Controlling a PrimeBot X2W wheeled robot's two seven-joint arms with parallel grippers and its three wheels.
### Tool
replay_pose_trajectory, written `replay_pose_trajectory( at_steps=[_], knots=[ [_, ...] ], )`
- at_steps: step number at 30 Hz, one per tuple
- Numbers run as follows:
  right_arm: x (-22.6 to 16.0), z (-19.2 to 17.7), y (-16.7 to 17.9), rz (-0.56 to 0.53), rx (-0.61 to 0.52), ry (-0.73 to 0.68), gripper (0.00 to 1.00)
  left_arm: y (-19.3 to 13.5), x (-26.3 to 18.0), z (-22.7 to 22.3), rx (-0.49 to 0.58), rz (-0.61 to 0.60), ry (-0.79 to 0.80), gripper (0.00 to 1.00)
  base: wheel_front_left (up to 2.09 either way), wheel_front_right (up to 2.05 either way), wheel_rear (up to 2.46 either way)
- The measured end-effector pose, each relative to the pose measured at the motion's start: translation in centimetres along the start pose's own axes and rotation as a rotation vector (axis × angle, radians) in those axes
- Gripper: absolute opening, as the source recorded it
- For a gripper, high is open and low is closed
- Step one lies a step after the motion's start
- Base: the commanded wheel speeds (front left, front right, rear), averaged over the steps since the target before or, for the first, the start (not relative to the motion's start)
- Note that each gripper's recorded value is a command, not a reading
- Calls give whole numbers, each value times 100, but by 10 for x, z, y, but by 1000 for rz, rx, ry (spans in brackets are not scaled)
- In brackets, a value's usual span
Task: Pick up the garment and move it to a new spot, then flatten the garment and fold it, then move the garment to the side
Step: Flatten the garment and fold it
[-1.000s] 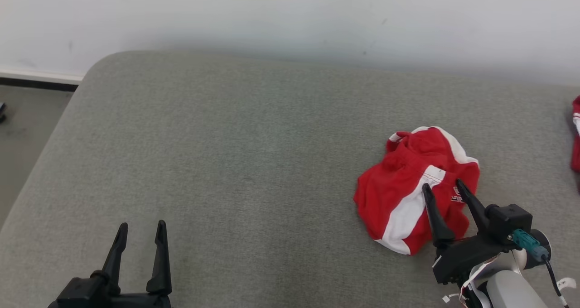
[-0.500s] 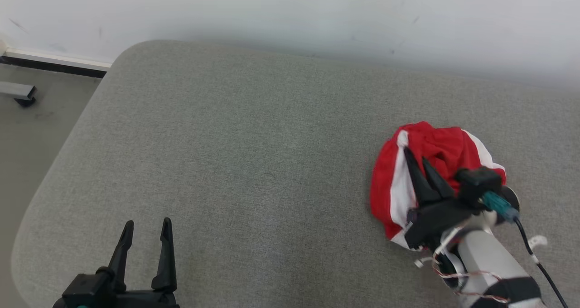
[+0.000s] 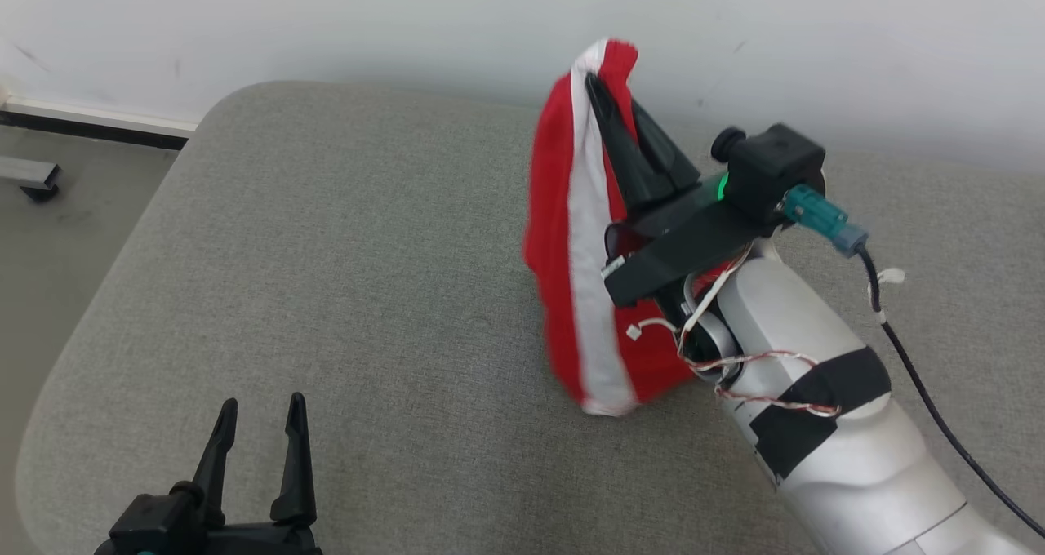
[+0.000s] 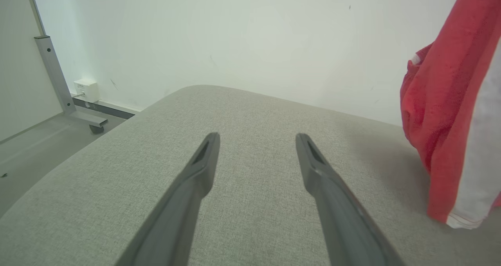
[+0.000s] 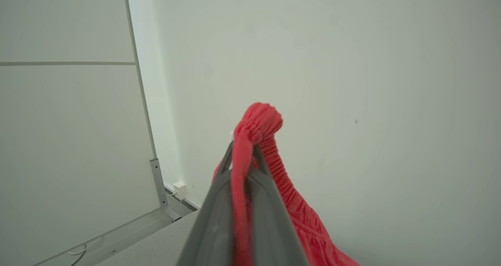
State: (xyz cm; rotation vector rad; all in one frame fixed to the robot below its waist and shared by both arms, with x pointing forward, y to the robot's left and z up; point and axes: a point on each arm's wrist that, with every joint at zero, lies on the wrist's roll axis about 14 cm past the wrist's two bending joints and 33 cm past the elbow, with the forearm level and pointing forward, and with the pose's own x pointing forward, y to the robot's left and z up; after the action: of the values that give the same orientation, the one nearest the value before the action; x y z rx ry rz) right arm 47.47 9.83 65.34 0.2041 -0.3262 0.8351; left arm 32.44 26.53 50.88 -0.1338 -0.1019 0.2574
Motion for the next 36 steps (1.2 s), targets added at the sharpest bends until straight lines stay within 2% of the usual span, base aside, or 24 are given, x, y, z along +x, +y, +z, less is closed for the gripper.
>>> replay_pose_trajectory(
  at_steps=[6,9,12,17,21,26,29,31,32,33,34,36],
  knots=[
    [10,30,-4,-9,37,-81,0,0,2,1,-1,-2,-3,100,0,0,0],
    [0,17,-11,-40,58,-51,0,-4,3,-1,-3,-13,0,100,0,0,0],
    [-24,-12,-29,-122,91,18,0,-10,6,-3,-13,-29,6,100,0,0,0],
    [-87,-56,-74,-293,106,137,0,-22,10,-8,-20,-62,20,100,0,0,0],
    [-140,-71,-102,-428,118,180,0,-32,13,-12,-25,-89,28,100,0,0,0],
    [-210,-81,-123,-589,142,218,0,-48,17,-16,-31,-136,37,100,0,0,0],
    [-287,-92,-127,-768,192,258,0,-60,19,-16,-34,-175,37,100,0,0,0],
    [-304,-98,-122,-808,210,276,0,-63,20,-16,-36,-186,35,100,0,0,0],
    [-310,-99,-120,-822,216,282,15,-65,20,-16,-37,-193,35,100,0,0,0],
    [-315,-100,-120,-837,221,282,46,-67,20,-16,-38,-198,37,100,0,0,0],
    [-318,-99,-120,-851,225,276,98,-68,20,-17,-38,-202,39,100,0,0,0],
    [-321,-93,-123,-867,215,258,100,-70,20,-18,-38,-207,42,100,0,0,0]
  ],
)
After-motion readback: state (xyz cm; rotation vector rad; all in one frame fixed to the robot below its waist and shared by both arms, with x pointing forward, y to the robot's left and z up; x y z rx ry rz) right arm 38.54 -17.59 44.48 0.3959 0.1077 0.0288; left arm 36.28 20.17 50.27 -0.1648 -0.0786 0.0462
